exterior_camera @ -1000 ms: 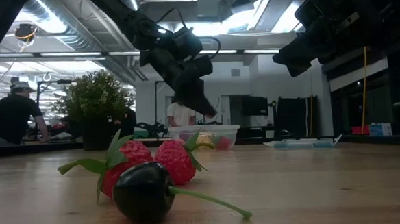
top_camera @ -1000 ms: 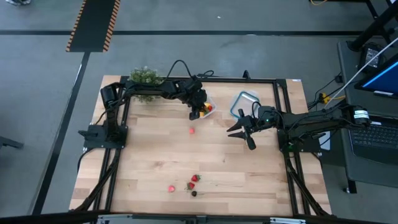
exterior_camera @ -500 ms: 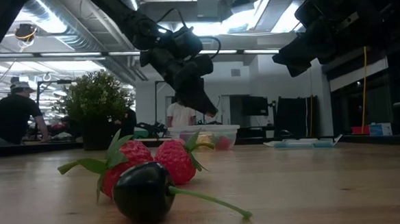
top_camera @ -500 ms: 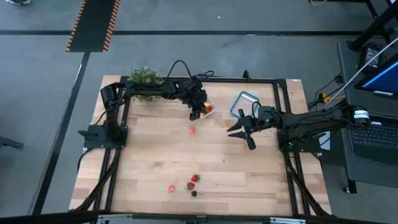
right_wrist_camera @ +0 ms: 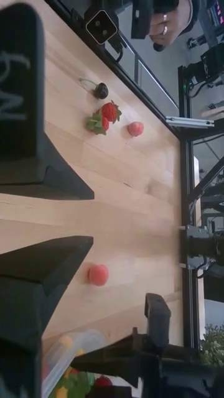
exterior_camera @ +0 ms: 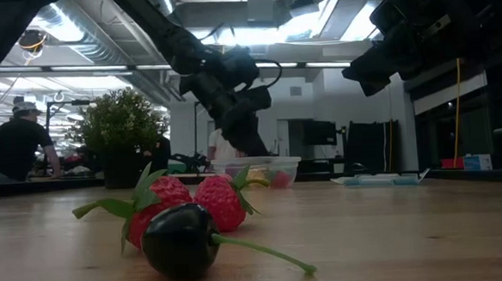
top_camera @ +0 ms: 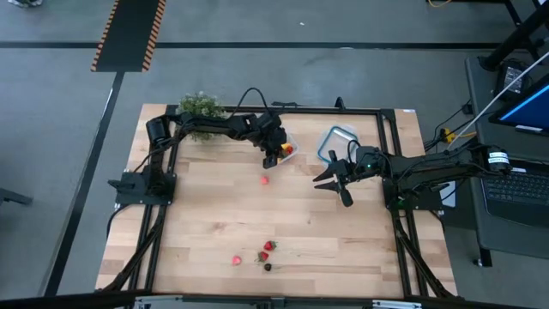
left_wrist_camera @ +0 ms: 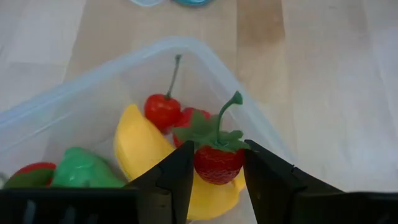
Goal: Pick and placing Produce into tupperware
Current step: Put the top red strawberry into the transparent container, then put the bottom pink apricot into the transparent container
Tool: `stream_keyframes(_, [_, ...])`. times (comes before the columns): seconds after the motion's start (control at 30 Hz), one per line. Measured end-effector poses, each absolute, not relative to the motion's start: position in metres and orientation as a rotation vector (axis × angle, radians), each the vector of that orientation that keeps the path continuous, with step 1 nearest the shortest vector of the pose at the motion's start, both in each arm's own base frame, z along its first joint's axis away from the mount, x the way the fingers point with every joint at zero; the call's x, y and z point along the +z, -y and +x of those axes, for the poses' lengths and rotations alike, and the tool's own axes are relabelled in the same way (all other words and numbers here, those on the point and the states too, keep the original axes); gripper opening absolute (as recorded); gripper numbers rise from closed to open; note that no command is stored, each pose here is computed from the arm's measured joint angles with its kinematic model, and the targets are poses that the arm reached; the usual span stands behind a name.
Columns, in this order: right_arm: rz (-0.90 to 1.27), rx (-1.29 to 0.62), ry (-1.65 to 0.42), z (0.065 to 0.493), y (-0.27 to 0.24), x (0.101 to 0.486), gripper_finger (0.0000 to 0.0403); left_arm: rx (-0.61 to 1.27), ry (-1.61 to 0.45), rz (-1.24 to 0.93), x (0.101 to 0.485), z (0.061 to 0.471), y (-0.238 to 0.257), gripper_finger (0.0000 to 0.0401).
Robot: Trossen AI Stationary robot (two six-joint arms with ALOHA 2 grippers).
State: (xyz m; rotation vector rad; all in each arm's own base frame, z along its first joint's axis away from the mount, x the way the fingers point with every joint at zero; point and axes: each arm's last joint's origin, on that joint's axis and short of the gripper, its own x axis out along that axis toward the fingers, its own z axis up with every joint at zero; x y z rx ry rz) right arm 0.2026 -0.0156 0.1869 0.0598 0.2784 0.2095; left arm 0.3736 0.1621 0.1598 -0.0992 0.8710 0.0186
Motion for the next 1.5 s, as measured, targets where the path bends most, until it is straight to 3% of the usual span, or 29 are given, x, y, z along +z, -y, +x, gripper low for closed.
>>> stream_keyframes(0.2, [0.06, 0.21, -0.281, 0.203, 0.016, 0.187, 0.0106, 0.025, -0.839, -0.084, 0.163, 0.375, -0.163, 0.0122])
stream_keyframes(0.7, [0.059, 0.21, -0.281, 0.203, 0.016, 0.187, 0.0106, 0.08, -0.836, -0.048, 0.165, 0.378, -0.162, 0.0164])
stream_keyframes(0.93, [0.059, 0.21, -0.29, 0.202, 0.016, 0.186, 0.0106, 0.051, -0.813, -0.049, 0.178, 0.375, -0.158, 0.015])
stream_keyframes(1.17, [0.04, 0.213, -0.292, 0.202, 0.016, 0.185, 0.0106, -0.025, -0.762, -0.056, 0.219, 0.363, -0.14, 0.0129])
stream_keyframes(1.5, [0.041, 0.213, -0.292, 0.202, 0.016, 0.185, 0.0106, -0.058, -0.888, -0.124, 0.261, 0.324, -0.105, 0.0099])
